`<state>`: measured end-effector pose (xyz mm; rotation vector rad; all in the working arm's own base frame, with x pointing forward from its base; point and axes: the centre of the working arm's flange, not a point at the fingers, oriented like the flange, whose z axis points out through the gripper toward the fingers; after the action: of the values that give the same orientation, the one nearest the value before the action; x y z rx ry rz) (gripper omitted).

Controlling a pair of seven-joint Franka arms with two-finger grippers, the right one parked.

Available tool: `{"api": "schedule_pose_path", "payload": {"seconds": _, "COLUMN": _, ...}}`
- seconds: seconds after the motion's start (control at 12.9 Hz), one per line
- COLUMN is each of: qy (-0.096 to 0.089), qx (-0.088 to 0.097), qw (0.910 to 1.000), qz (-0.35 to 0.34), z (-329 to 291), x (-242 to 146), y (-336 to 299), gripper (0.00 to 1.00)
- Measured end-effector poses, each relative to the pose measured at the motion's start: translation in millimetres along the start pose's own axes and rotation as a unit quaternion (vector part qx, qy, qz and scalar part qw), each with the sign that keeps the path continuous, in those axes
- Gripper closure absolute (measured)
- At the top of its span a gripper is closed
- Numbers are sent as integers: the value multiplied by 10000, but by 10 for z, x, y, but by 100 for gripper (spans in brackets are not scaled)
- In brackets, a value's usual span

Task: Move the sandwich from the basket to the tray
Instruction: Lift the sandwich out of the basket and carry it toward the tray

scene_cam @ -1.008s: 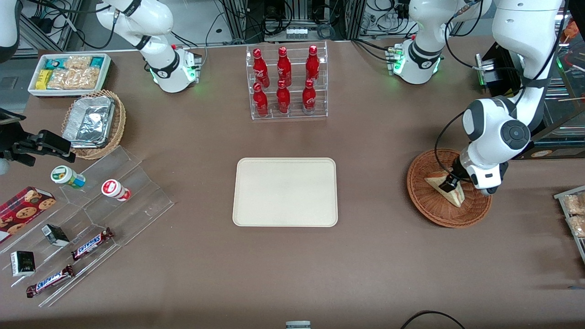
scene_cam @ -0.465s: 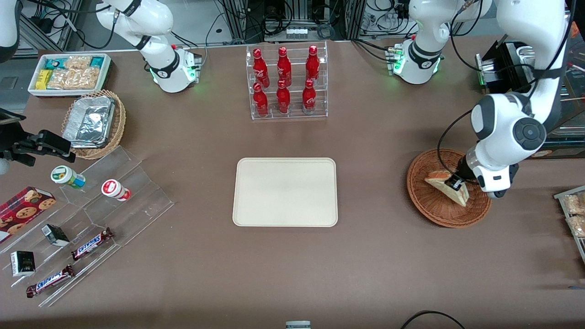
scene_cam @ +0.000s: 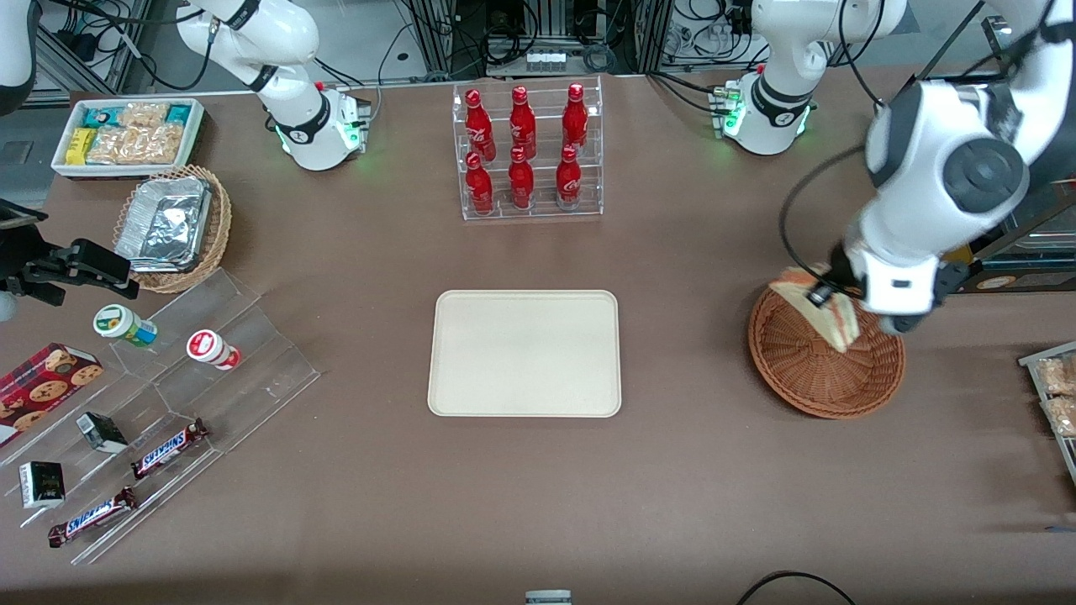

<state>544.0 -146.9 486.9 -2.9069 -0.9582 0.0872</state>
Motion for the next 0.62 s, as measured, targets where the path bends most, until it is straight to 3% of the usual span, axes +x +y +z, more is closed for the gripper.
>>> {"api": "schedule_pose_path", "payload": {"seconds": 0.23, "qy": 138, "qx": -86, "qw": 9967, "qz": 800, "z": -187, "x": -616, "y": 483, "gripper": 82}}
{"api": "schedule_pose_path", "payload": {"seconds": 0.62, "qy": 29, "qx": 121, "qw": 9834, "qz": 1808, "z": 153, "x": -1301, "y": 1140, "gripper": 82}}
